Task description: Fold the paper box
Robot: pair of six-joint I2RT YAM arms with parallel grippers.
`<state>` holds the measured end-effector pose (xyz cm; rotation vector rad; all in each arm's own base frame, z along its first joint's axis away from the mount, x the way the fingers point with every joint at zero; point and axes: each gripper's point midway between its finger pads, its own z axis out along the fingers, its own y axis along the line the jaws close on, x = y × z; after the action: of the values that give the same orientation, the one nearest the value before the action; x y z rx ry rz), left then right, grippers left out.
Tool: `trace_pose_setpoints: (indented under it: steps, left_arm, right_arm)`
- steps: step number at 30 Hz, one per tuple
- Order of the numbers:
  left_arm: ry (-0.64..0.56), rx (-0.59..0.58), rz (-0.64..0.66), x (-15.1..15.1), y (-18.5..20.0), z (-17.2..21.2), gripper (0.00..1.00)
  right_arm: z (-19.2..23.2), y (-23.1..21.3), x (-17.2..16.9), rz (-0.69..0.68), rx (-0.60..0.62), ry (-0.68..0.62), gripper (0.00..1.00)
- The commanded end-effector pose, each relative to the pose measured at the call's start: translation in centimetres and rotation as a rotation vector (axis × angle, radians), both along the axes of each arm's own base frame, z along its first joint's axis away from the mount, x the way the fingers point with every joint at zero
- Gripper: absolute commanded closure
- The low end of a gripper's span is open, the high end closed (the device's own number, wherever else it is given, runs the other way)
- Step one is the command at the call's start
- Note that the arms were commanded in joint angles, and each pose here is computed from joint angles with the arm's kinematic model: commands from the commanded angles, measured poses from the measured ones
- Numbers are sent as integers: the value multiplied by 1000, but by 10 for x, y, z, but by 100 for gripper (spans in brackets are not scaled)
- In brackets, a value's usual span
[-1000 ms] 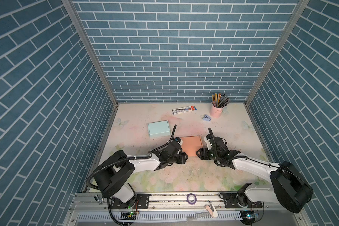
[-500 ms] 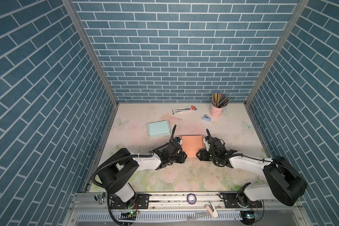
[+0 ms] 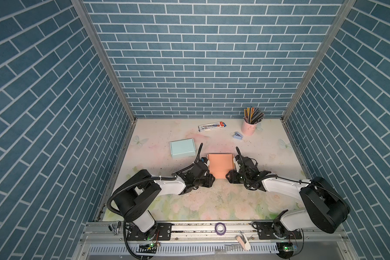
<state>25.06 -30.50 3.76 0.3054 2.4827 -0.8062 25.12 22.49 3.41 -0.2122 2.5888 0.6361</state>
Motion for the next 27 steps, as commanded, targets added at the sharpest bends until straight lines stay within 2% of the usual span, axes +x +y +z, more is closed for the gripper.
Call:
trace_pose_setpoints:
  steps: [1,8,13,20,27]
  left_arm:
    - [-10,-27,-4,0,3,5,51]
    - [8,-36,-23,-2,17,14,46]
    - [-14,40,-84,4,25,31,45]
    - [-100,61,-105,55,8,63,43]
    - [-117,132,-127,119,-15,43,42]
  right_arm:
    - [3,1,6,14,-34,-27,44]
    - [4,4,9,18,-33,-32,44]
    - [2,5,11,22,-39,-30,45]
    - [2,7,13,25,-41,-31,45]
    - [2,5,19,13,-62,-43,45]
